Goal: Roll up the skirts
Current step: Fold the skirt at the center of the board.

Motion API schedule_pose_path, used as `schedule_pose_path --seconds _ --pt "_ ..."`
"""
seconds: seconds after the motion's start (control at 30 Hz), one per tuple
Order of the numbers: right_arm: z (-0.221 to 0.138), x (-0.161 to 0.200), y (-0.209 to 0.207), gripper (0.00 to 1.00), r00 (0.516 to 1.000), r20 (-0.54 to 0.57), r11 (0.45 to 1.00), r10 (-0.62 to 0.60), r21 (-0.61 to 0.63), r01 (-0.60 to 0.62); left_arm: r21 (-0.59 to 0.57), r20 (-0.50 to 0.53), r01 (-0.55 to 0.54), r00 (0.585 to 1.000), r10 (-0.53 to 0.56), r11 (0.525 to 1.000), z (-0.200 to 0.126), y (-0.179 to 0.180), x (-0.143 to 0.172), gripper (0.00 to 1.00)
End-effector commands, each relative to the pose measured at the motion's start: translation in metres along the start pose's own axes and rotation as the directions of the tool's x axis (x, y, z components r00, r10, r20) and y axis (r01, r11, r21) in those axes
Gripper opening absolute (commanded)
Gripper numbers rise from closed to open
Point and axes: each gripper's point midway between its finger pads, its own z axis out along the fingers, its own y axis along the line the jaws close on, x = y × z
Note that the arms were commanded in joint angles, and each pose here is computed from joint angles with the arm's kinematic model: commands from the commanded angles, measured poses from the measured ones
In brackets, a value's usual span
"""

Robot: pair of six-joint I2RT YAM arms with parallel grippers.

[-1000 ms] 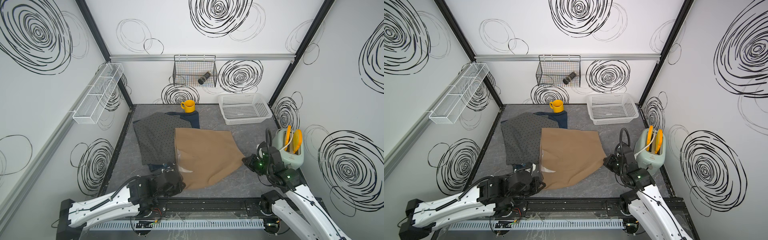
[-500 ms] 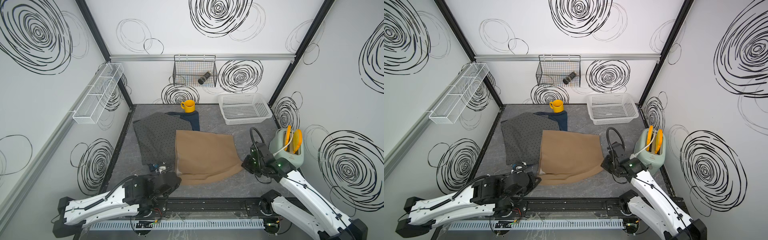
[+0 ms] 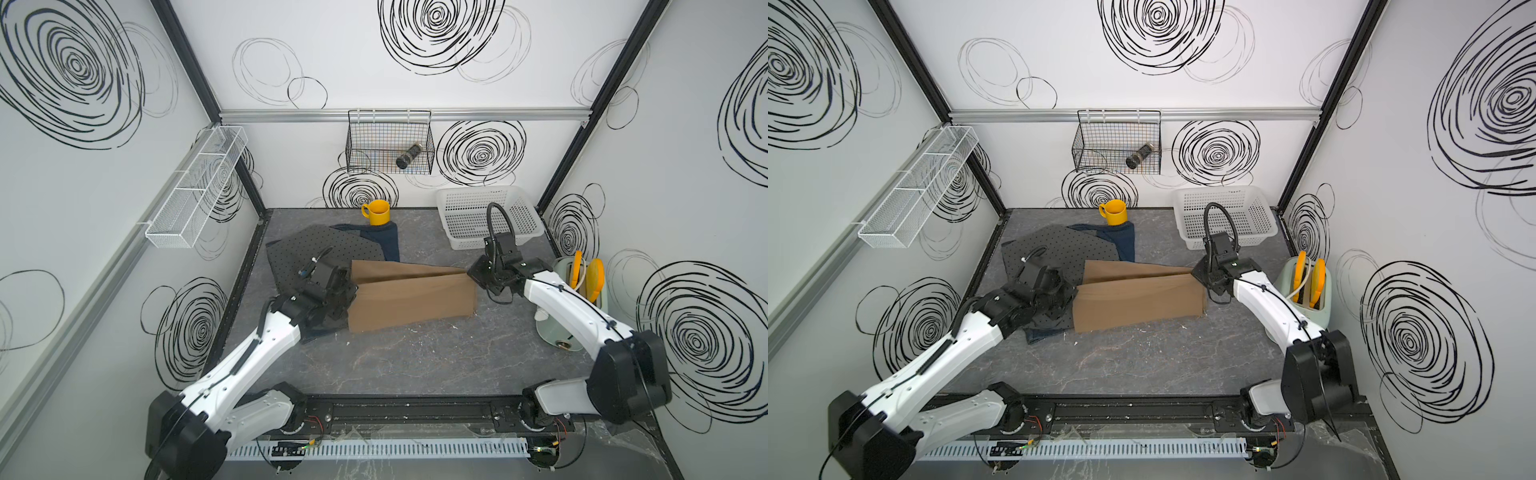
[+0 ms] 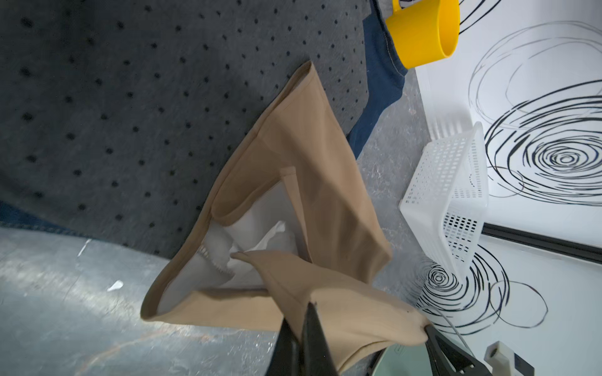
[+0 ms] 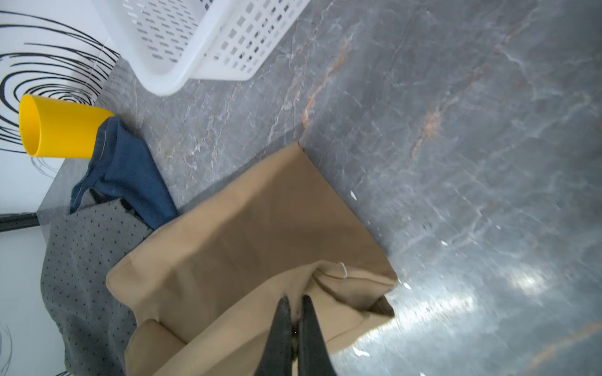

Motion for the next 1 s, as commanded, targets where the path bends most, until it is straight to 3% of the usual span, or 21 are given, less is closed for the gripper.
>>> schedule_pose_path --seconds 0.0,0.1,0.27,0.6,0.8,0.9,0.97 --pt "0.022 -0.022 -0.001 0.00 0.999 0.009 0.999 0.037 0.036 -0.037 -0.059 0.047 -0.062 0.997 0.065 0.996 0.014 -0.004 -0.026 0.00" --pt "0.047 -0.018 -0.002 0.00 0.995 -0.072 0.995 0.062 0.081 -0.056 -0.115 0.089 -0.076 0.992 0.087 0.990 0.025 -0.007 -0.048 0.00" --pt "0.069 -0.020 0.006 0.00 0.995 -0.087 0.995 0.053 0.083 -0.046 -0.170 0.120 -0.080 0.988 0.101 0.982 0.046 -0.007 -0.070 0.00" --pt "0.087 -0.027 -0.003 0.00 0.998 -0.050 0.990 0.048 0.131 -0.041 -0.179 -0.045 -0.163 0.987 0.157 0.970 0.112 -0.006 -0.069 0.00" --pt "0.094 -0.030 -0.006 0.08 0.997 -0.050 0.988 0.060 0.143 -0.052 -0.198 -0.022 -0.190 0.982 0.190 0.962 0.123 -0.016 -0.080 0.00" --pt "0.094 -0.035 -0.004 0.07 0.997 -0.036 0.989 0.063 0.137 -0.057 -0.225 -0.044 -0.197 0.980 0.192 0.954 0.135 -0.013 -0.083 0.00" --pt "0.092 -0.038 -0.003 0.13 0.998 -0.021 0.990 0.060 0.130 -0.057 -0.228 -0.041 -0.199 0.980 0.195 0.953 0.138 -0.014 -0.084 0.00"
